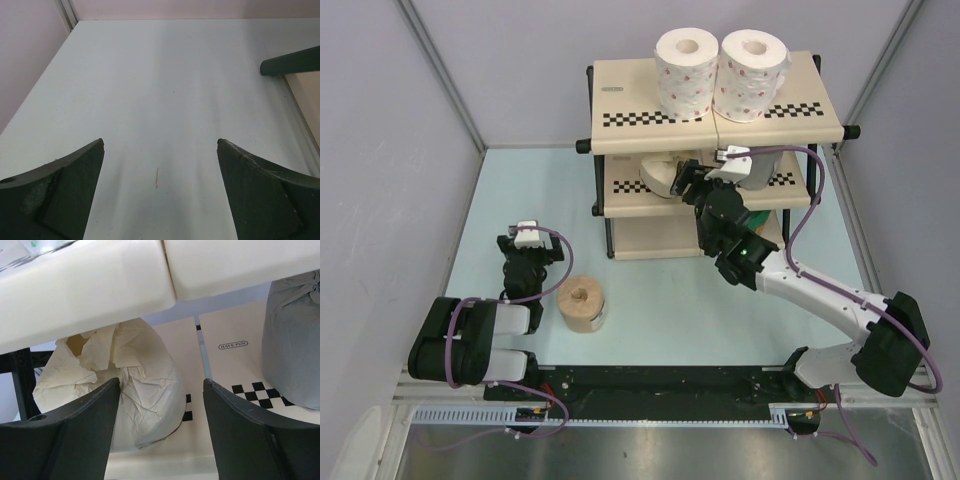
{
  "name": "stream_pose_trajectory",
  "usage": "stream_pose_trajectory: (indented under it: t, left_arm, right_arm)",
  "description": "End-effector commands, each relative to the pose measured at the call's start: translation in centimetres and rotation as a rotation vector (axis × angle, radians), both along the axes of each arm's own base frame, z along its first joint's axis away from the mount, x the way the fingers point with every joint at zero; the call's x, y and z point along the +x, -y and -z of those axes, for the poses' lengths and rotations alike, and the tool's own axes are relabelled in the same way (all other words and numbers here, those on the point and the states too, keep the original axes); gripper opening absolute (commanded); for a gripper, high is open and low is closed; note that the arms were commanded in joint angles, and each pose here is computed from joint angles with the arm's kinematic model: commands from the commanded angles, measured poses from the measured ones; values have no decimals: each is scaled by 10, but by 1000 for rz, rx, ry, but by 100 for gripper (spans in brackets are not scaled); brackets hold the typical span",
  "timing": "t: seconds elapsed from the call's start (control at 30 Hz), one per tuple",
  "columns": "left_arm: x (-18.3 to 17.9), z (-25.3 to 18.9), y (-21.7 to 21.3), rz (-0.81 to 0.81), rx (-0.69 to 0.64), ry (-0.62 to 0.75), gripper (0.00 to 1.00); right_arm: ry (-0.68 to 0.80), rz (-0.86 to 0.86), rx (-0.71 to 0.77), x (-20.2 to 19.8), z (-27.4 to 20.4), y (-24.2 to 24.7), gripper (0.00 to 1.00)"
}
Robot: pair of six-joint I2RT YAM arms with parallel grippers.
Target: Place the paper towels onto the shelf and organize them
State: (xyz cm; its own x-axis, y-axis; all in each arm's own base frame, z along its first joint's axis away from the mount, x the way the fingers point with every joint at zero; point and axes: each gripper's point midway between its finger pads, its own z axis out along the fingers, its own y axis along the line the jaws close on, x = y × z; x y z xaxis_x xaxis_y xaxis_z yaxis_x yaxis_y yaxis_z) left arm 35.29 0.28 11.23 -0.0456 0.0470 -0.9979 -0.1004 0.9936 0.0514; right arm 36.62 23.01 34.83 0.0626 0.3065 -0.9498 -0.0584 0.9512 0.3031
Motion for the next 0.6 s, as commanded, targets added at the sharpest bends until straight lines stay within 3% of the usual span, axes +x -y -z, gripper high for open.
stream_pose_trajectory:
  t: [0.0, 0.27, 0.57]
  left_arm:
    - [5, -19, 3, 17, -11, 66, 100]
    - [5, -18, 3, 17, -11, 63, 100]
    - [5, -19, 3, 17, -13, 66, 100]
  right_arm:
    - [21, 68, 74, 7, -13, 7, 71]
    - [-14, 129, 136, 8, 0, 14, 72]
    - [73, 82, 147, 9, -26, 7, 76]
